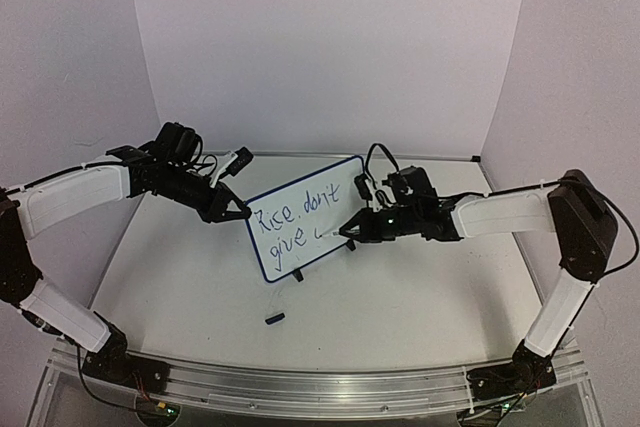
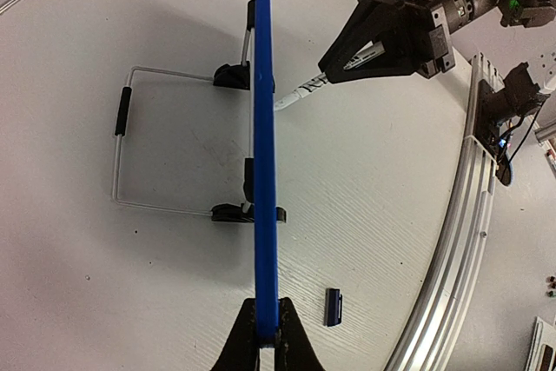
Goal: Write a sentence on the whiteboard
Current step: Write with the whiteboard marker on the whiteboard.
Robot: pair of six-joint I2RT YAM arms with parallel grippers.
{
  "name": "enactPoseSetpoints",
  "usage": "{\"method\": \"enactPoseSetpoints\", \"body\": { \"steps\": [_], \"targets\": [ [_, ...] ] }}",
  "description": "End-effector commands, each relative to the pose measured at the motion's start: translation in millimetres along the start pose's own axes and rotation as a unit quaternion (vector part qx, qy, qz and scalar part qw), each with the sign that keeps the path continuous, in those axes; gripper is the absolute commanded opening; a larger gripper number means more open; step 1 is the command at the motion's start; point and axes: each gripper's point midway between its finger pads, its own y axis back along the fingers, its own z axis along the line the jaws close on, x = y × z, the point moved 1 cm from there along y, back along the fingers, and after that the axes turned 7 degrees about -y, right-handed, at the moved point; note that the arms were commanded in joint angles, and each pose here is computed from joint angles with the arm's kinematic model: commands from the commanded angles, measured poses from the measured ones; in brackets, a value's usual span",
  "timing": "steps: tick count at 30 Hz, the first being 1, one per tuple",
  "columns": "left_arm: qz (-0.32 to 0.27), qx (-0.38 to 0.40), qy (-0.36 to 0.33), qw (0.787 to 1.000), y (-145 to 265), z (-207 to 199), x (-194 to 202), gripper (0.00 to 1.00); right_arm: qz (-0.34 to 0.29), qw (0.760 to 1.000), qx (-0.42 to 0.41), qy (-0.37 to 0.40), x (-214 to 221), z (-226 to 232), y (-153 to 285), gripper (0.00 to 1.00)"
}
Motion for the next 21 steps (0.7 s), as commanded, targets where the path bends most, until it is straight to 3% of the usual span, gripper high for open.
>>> {"method": "enactPoseSetpoints", "body": {
  "steps": [1,10,21],
  "targets": [
    [0.021,0.013,0.008,1.000,-9,-3,6,0.00,-0.061,0.998,-0.007,0.028,-41,21,21,0.00],
    [0.020,0.012,0.007,1.000,-8,-3,5,0.00,-0.077,0.996,-0.022,0.037,-51,35,33,0.00],
    [0.022,0.013,0.008,1.000,-9,-3,6,0.00,-0.045,0.999,-0.011,0.022,-33,18,14,0.00]
  ]
}}
